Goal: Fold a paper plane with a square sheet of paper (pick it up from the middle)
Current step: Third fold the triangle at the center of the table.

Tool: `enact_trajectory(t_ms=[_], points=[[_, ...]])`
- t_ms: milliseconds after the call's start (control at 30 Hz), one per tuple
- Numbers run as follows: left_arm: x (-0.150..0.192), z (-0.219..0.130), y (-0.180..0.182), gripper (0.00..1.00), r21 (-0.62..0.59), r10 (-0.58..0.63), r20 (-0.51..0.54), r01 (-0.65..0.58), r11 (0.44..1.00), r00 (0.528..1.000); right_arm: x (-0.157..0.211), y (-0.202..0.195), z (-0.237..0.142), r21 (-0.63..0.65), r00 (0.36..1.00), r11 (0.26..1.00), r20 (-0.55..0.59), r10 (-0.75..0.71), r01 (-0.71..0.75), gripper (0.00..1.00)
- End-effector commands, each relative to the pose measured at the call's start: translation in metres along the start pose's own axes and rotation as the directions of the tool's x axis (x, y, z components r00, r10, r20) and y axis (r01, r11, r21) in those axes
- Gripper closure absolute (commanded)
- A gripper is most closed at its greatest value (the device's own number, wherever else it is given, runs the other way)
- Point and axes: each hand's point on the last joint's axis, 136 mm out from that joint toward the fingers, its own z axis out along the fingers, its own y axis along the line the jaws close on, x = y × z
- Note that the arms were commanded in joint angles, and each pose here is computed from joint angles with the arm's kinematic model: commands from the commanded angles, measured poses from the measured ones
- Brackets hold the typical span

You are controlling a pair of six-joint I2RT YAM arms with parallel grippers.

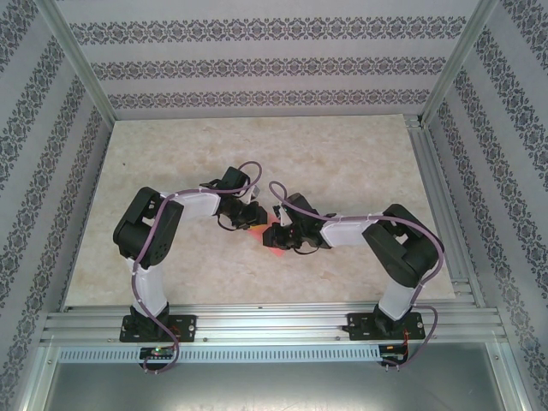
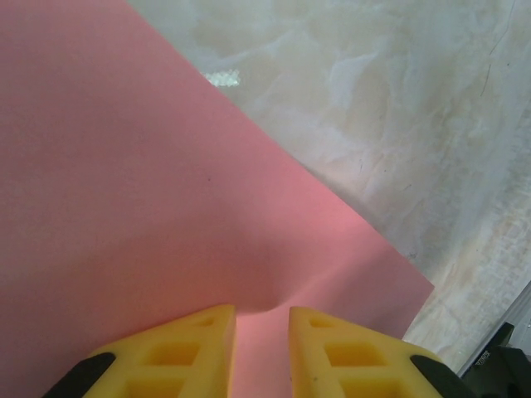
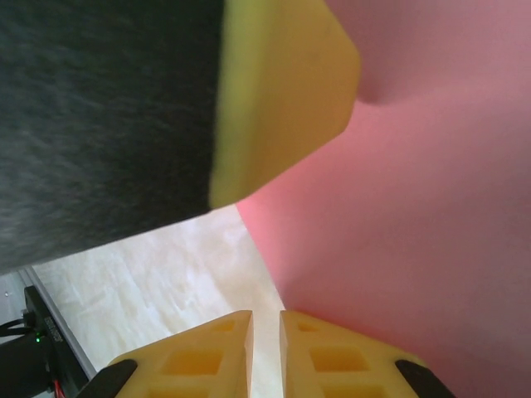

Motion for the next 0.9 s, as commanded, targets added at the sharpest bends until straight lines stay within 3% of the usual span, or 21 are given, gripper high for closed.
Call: enact_trajectory(t_ms=[0, 333, 567, 867], points=[[0.0, -0.001, -0.008, 0.74, 0.005, 0.045, 0.0, -0.045, 0.999, 0.999, -0.005, 0.003, 0.003, -0.027, 1.0, 1.0, 0.017, 0.008, -0.008, 0.83], [-0.004, -0.007, -0.016, 0.73, 0.014, 0.063, 0.011, -0.063, 0.998, 0.998, 0.01, -0.017, -0.015, 0.2, 0.997, 0.979, -0.071, -0.029, 0.042, 0.82], [-0.006, -0.013, -0.023, 0.72, 0.022, 0.079, 0.015, -0.08, 0.997, 0.997, -0.005, 0.015, -0.024, 0.118, 0.997, 0.99, -0.025, -0.075, 0.077, 0.81], [-0.006, -0.018, -0.028, 0.72, 0.034, 0.084, 0.025, -0.084, 0.996, 0.996, 0.009, -0.008, -0.001, 0.145, 0.996, 0.989, -0.09, -0.01, 0.023, 0.8]])
